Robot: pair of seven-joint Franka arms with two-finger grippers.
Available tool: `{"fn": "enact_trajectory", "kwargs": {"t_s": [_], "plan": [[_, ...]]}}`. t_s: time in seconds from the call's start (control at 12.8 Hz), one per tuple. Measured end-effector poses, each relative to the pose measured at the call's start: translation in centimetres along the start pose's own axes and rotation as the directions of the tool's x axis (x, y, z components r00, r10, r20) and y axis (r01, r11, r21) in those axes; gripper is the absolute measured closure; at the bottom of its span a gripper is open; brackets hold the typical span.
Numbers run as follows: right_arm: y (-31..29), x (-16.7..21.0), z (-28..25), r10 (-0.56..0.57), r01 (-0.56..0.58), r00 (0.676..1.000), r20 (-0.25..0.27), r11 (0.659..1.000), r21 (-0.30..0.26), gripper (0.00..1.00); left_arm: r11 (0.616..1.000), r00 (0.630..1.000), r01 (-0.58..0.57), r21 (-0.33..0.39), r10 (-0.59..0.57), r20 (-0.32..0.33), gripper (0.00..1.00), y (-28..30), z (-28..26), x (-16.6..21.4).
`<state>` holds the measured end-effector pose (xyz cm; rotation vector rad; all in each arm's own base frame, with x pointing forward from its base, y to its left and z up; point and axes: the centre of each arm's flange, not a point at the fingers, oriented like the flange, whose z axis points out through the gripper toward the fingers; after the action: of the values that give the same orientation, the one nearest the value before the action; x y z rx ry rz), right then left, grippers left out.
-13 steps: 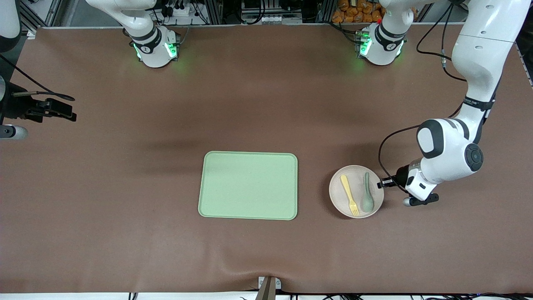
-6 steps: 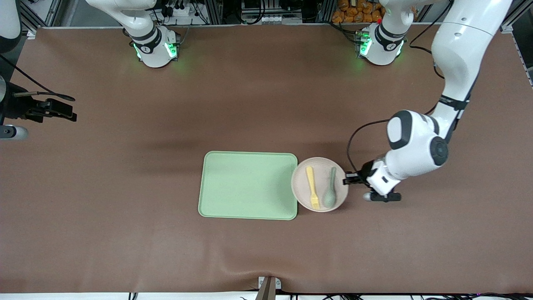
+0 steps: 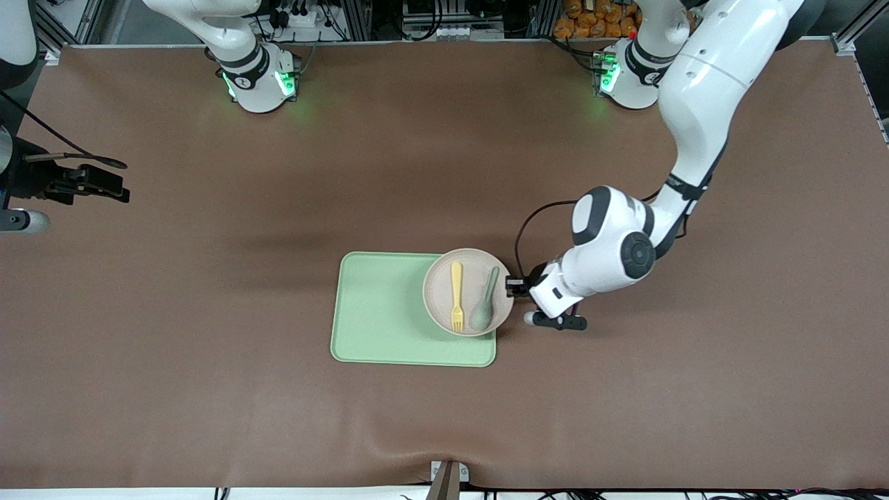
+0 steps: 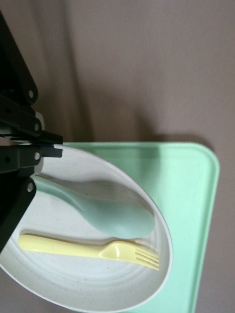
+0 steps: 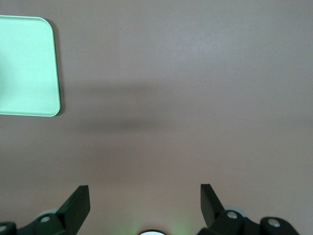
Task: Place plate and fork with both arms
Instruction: 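Slide the white plate onto the light green tray with the left gripper, then release the plate with the left gripper while the right gripper moves in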
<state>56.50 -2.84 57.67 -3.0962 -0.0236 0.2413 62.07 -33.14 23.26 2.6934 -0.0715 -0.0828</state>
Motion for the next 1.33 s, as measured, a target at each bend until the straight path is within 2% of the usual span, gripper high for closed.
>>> {"fn": "enact_trajectory", "kwargs": {"t_s": [0.31, 0.86, 0.94, 1.17, 1.33], "plan": [[-0.1, 0.1, 0.1, -0.002, 0.002, 1.000, 0.003, 1.000, 0.000, 0.00, 0.999, 1.000, 0.013, 0.053, -0.013, 0.004, 0.96, 1.4, 3.9, -0.2], [-2.9, 1.5, 2.0, -0.051, 0.051, 0.998, 0.023, 0.999, -0.002, 0.00, 0.999, 0.999, 0.024, 0.046, -0.023, -0.025, 0.96, 1.1, 6.2, 0.1], [-4.2, 2.1, 2.6, -0.072, 0.072, 0.997, 0.024, 0.997, -0.005, 0.00, 0.999, 0.999, 0.024, 0.046, -0.023, -0.026, 0.91, 1.1, 6.2, 0.1], [-8.2, 3.2, 4.4, -0.133, 0.133, 0.991, 0.031, 0.991, -0.015, 0.00, 0.999, 0.999, 0.026, 0.038, -0.024, -0.043, 0.57, 1.6, 5.7, 0.5], [-9.9, 4.3, 6.0, -0.159, 0.159, 0.987, 0.031, 0.987, -0.019, 0.00, 0.999, 0.997, 0.032, 0.038, -0.029, -0.077, 0.34, 1.2, 4.2, 1.6]]}}
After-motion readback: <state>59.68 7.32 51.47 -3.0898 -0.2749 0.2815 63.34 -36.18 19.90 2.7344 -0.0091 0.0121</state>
